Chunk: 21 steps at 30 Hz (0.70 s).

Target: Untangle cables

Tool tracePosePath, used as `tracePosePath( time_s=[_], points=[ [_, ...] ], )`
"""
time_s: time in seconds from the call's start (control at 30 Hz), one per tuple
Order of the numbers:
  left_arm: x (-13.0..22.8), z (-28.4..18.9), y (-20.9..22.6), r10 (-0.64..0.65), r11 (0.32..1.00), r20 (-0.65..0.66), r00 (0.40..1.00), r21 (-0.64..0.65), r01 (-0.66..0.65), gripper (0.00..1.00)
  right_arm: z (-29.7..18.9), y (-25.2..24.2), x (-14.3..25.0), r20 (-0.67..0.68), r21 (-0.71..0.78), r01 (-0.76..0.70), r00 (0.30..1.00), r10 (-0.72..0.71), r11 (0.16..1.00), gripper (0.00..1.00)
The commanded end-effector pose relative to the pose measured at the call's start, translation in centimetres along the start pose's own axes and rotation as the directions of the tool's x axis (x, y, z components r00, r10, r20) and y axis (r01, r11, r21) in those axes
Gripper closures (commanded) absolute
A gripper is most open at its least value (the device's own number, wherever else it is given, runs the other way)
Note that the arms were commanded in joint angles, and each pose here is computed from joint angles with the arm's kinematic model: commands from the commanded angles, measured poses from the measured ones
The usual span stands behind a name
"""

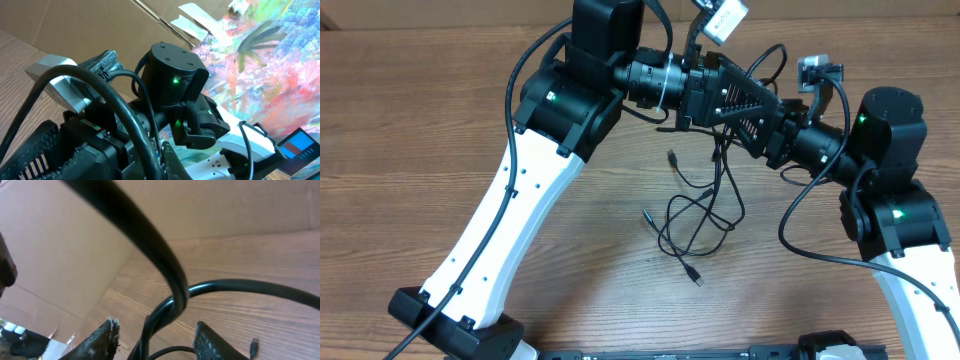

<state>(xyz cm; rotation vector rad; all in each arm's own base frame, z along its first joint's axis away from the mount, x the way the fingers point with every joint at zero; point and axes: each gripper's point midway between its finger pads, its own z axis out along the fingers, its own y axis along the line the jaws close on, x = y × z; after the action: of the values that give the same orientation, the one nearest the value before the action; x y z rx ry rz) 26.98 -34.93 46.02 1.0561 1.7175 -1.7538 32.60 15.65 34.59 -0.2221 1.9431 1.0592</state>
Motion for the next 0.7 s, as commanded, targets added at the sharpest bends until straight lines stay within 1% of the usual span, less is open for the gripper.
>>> tracePosePath(
  time_s=[0.0,0.03,0.07,0.1,0.37,0.47,0.57,0.67],
  points=[
    [0.0,0.3,-0.6,-0.009,1.0,-0.004,1.0,0.013,0.009,0.96,-0.2,0.7,-0.5,0.012,-0.015,0.004,1.0,-0.004,1.0,0.79],
    [0.0,0.3,-0.6,-0.009,1.0,-0.004,1.0,0.012,0.009,0.96,-0.2,0.7,-0.5,0.011,-0.016,0.004,1.0,-0.004,1.0,0.83],
    [0.0,0.3,-0.6,-0.009,1.0,-0.004,1.0,0.012,0.009,0.96,-0.2,0.8,-0.4,0.009,-0.023,0.005,1.0,-0.004,1.0,0.91],
    [0.0,0.3,-0.6,-0.01,1.0,-0.004,1.0,0.012,0.01,0.96,-0.2,0.9,-0.4,0.006,-0.028,0.005,1.0,-0.005,1.0,0.96],
    [-0.3,0.4,-0.6,-0.014,1.0,0.006,1.0,0.01,0.014,0.96,-0.2,0.9,-0.4,0.006,-0.028,0.004,1.0,-0.004,1.0,0.96],
    [-0.6,0.2,-0.1,-0.016,1.0,0.021,1.0,-0.017,0.017,0.96,-0.2,1.2,-0.3,-0.001,-0.043,0.006,1.0,-0.006,0.999,0.96],
    [-1.4,-1.0,1.5,-0.023,0.996,0.065,0.998,-0.089,0.029,0.96,-0.4,2.2,0.3,-0.026,-0.099,0.039,0.999,-0.042,0.994,0.96],
    [-2.5,-3.2,4.5,-0.044,0.972,0.14,0.989,-0.221,0.074,0.96,-1.1,3.8,1.0,-0.044,-0.17,0.095,0.994,-0.104,0.981,0.96]
  ],
)
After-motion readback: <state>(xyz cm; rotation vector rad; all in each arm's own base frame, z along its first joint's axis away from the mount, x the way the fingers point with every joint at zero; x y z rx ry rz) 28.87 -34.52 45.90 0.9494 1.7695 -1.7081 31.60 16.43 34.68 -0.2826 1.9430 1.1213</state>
